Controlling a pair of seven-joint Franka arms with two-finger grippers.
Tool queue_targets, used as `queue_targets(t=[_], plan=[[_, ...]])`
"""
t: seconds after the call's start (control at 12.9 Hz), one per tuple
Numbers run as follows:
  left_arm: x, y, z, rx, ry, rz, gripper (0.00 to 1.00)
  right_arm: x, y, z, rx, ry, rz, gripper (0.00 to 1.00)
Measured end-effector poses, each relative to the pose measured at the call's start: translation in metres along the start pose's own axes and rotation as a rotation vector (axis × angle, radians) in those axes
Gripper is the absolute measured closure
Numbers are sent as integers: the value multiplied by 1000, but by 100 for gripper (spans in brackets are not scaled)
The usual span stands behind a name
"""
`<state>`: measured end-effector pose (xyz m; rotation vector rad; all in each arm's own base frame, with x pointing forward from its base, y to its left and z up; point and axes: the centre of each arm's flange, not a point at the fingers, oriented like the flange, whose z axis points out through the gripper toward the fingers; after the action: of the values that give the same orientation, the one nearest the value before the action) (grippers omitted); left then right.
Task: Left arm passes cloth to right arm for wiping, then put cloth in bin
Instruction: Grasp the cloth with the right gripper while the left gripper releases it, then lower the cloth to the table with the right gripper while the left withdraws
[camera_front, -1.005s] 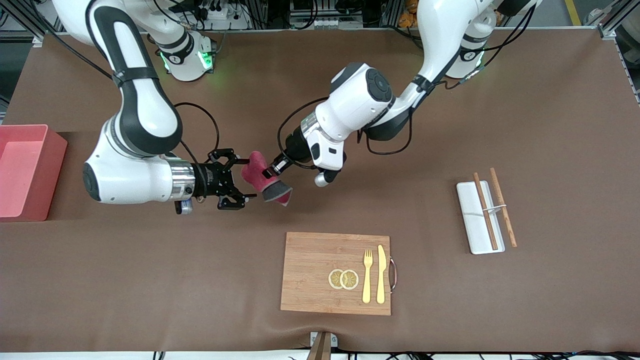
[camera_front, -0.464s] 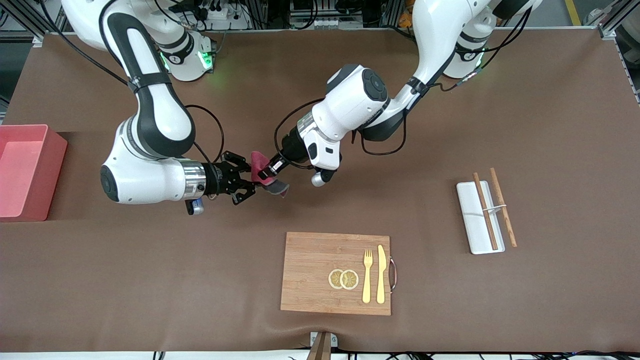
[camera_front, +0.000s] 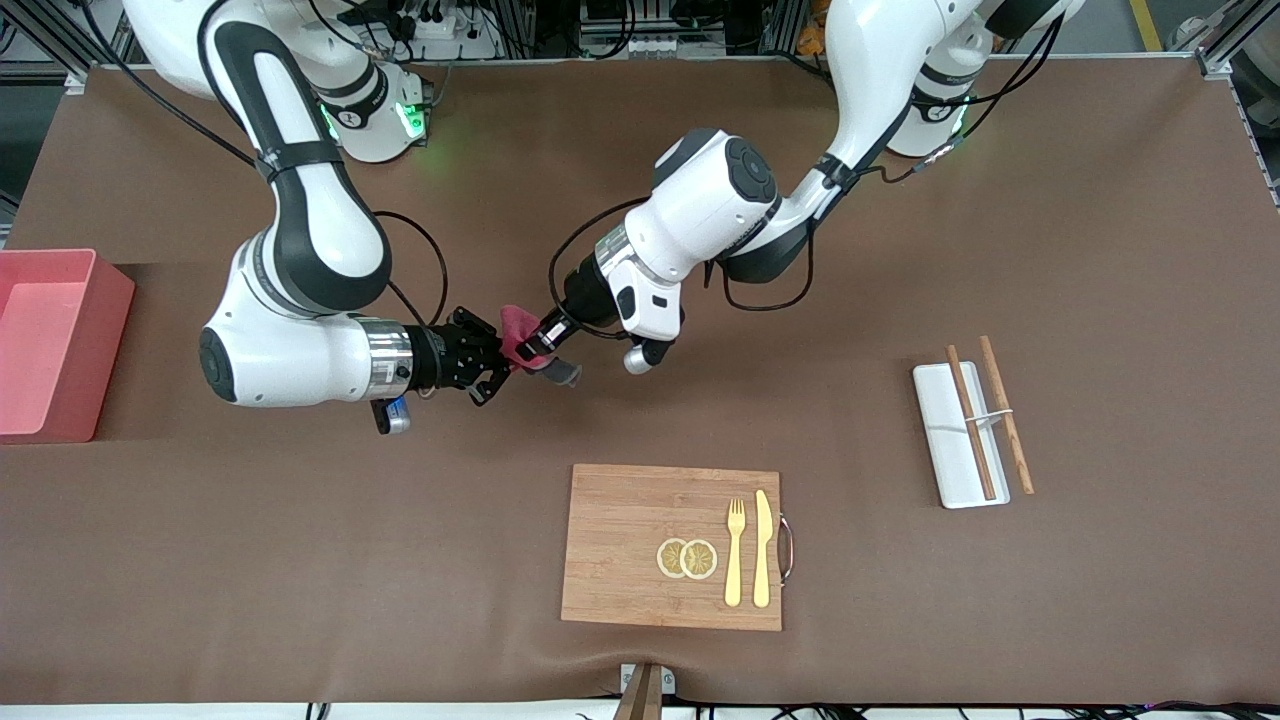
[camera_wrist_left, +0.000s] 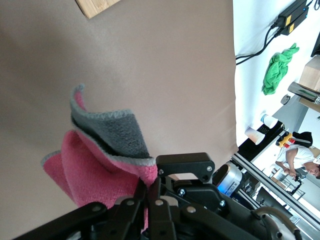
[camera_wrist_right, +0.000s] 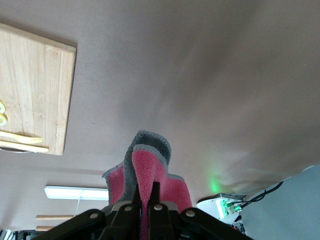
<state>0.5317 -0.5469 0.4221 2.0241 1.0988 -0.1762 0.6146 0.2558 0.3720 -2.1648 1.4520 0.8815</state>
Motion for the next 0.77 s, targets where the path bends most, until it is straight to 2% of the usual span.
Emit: queue_targets(t=[0.08,0.15,0.23,0.46,0.62,0.7,0.77], plan=[[3,2,-2,-5,7,3,89,1,0,0,-1,8,-43,95],[8,6,-5,-11,19,9,78,5,1,-1,-9,30,-87,95],[14,11,-10,-9,34,17,68,11,2,-2,-24,72,-135,95],[34,29,-37,39,99,57,33,42,3,6,-95,245,-268,95],[49,46,-72,83,159,95,11,67,-1,23,-125,308,-333,95],[60,54,-92,98,190,109,2,83,-2,33,-138,336,-374,95],[73,61,-112,122,218,135,0,103,-1,43,-161,368,-422,95]])
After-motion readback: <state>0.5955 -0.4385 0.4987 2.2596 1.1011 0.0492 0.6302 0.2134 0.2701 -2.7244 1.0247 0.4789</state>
